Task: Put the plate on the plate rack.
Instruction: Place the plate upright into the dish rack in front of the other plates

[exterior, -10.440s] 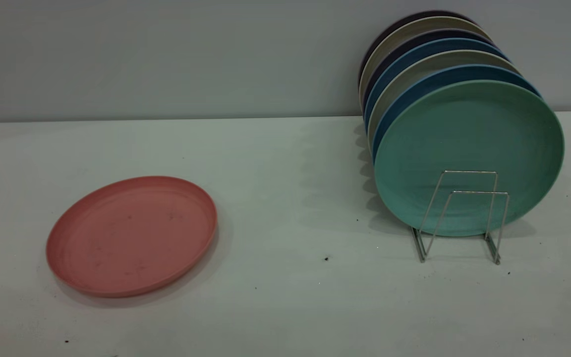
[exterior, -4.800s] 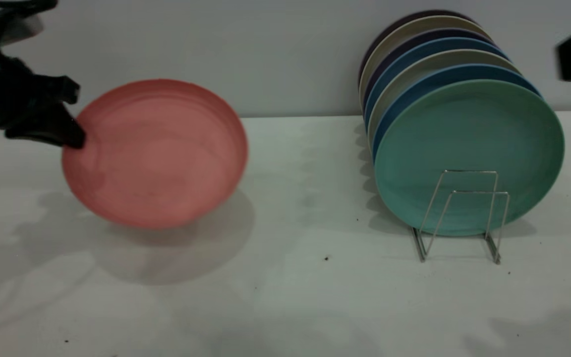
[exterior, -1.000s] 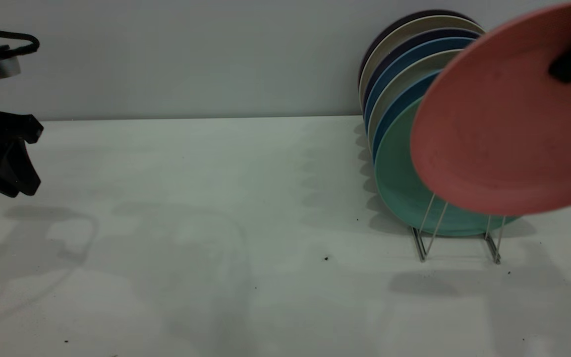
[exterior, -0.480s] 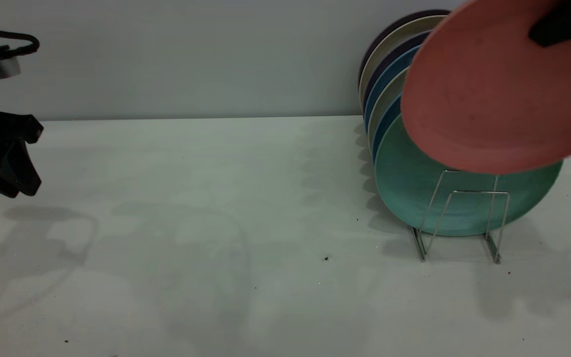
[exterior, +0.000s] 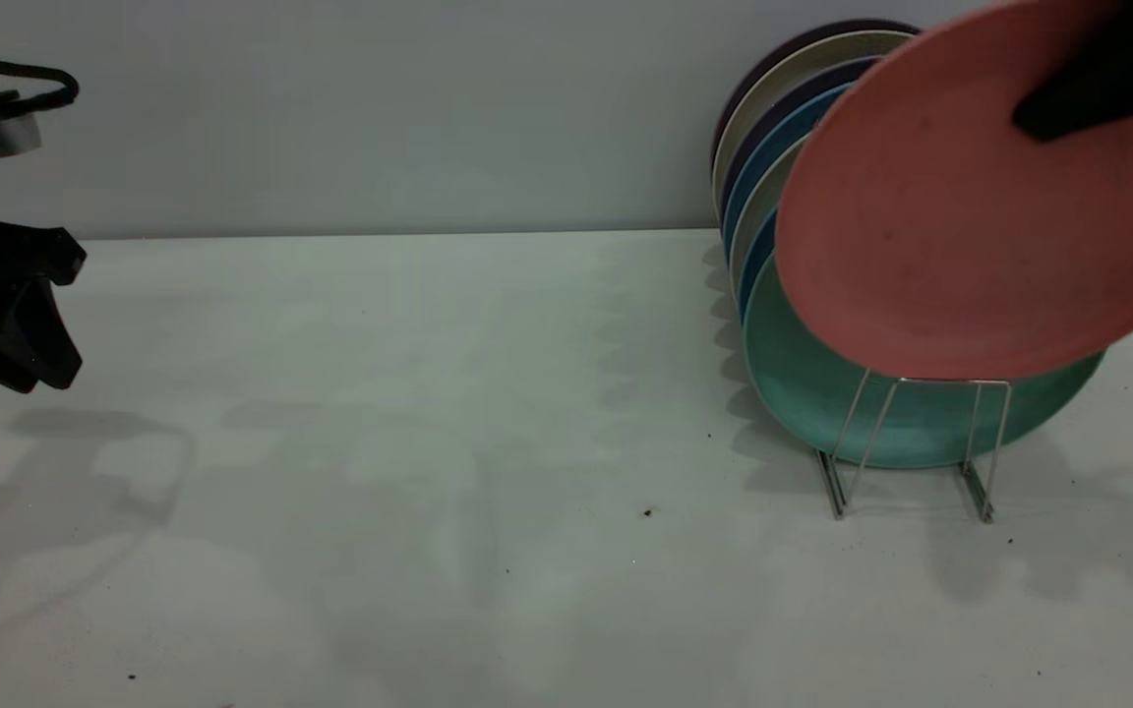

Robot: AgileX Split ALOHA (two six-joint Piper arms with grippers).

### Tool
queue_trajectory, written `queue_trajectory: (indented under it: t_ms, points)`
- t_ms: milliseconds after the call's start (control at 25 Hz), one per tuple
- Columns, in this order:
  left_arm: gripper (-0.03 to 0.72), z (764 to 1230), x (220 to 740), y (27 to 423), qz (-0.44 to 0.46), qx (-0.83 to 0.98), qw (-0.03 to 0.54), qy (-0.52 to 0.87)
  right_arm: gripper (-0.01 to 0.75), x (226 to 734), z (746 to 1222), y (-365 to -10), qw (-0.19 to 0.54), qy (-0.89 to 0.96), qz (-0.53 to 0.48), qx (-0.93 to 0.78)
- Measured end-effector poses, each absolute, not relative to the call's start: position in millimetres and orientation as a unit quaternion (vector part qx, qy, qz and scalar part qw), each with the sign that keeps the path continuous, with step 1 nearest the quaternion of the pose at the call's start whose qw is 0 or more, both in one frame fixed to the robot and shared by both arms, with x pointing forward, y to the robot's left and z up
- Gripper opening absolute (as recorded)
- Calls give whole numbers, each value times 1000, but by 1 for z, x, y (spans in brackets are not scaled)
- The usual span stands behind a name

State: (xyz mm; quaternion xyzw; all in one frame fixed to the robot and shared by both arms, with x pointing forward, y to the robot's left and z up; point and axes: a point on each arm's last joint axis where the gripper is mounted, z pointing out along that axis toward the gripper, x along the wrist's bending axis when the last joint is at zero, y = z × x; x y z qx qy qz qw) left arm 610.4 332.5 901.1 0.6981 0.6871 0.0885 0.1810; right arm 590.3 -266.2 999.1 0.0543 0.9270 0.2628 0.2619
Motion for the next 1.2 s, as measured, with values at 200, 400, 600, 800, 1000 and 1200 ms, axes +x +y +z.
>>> queue_trajectory:
  t_ms: [200,400,600,800,1000,1200]
  points:
    - [240,901,610,333,89,698,181,687,121,596,982,-267,244,931,261,66]
    - [240,901,610,333,89,698,181,687,121,598,976,-266,232,932,270,72]
    - [240,901,610,333,89,698,181,687,202,595,978,-262,215,932,286,64]
    - [240,901,610,333,89,697,181,688,338,592,978,-260,193,931,301,72]
    - [240,903,610,332,87,692,182,693,368,589,987,-259,180,922,317,133]
    - [240,933,607,335,104,695,176,690,368,577,1024,-259,132,851,371,348]
